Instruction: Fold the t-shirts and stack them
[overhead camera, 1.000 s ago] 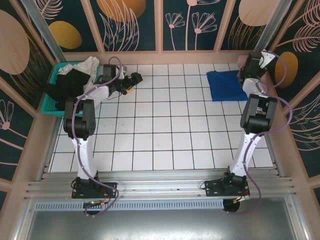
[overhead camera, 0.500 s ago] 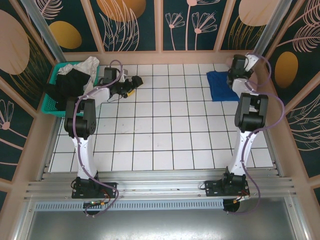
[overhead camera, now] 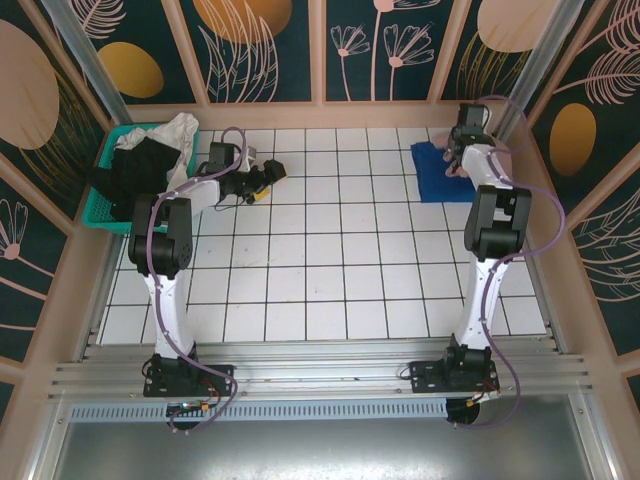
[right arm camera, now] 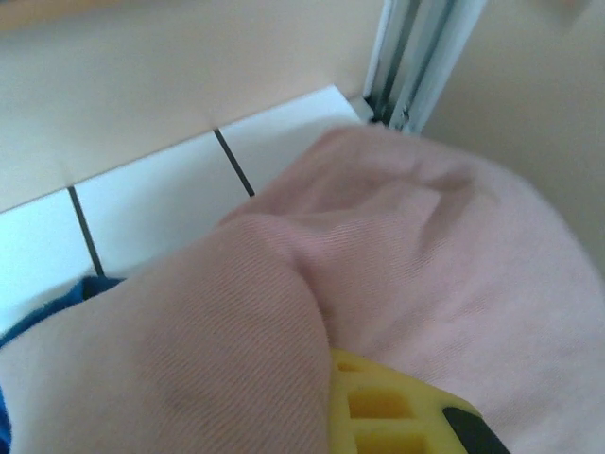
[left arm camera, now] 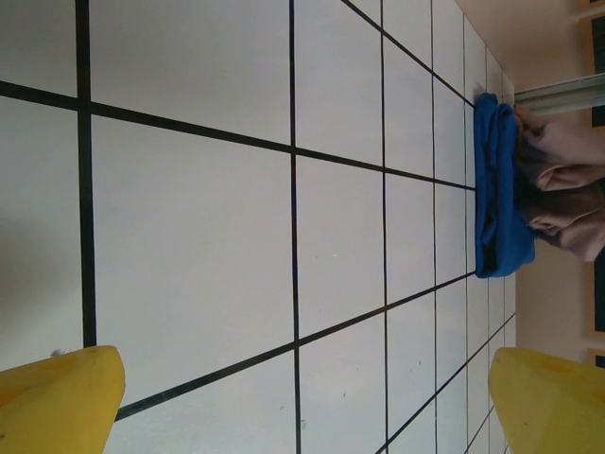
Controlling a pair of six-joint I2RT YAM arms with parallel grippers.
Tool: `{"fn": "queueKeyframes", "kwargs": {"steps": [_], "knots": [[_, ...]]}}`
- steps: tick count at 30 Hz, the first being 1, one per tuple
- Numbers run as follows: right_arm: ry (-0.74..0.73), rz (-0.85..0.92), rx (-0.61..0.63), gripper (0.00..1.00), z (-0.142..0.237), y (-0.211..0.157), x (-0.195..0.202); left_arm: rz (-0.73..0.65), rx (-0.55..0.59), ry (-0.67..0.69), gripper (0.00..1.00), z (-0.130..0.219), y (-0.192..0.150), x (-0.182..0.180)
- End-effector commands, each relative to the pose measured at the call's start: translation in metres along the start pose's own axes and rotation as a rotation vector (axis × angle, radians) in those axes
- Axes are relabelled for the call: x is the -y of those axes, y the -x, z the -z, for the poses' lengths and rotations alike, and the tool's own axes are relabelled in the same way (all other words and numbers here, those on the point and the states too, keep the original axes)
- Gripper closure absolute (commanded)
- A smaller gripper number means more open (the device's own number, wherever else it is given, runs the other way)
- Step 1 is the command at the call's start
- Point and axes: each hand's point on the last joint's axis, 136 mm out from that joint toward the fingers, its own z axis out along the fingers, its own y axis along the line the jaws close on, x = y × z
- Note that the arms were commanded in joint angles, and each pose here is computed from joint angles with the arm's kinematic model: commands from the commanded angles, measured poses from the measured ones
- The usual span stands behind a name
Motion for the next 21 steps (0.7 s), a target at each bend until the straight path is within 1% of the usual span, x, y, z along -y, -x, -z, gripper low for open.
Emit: {"fn": "queueKeyframes", "kwargs": {"steps": [1, 5, 9, 12, 15, 17, 21], "knots": [[0.065, 0.12, -0.069, 1.0, 0.015, 0.0, -0.018, -0.047, 0.011, -0.036, 0.02, 0.005, 0.003, 0.013], [0.073, 0.243, -0.195, 1.0, 0.0, -0.034, -0.026, -0.038, 0.002, -0.036, 0.02, 0.004, -0.002, 0.01], [0.14, 0.294, -0.254, 1.0, -0.008, -0.056, -0.043, -0.039, 0.002, -0.033, 0.02, 0.005, -0.003, 0.009], [0.229, 0.345, -0.253, 1.0, -0.001, -0.065, -0.068, -0.03, 0.029, -0.029, 0.02, 0.008, -0.002, 0.01], [0.27, 0.406, -0.223, 1.0, 0.013, -0.068, -0.088, -0.065, 0.074, -0.048, 0.01, 0.009, -0.002, 0.029], [0.299, 0.418, -0.196, 1.0, 0.027, -0.067, -0.101, -0.093, 0.059, -0.066, 0.02, -0.001, -0.009, 0.046], [0.412, 0.434, -0.173, 1.0, 0.057, -0.07, -0.126, -0.154, 0.03, -0.093, 0.01, -0.025, -0.024, 0.078]]}}
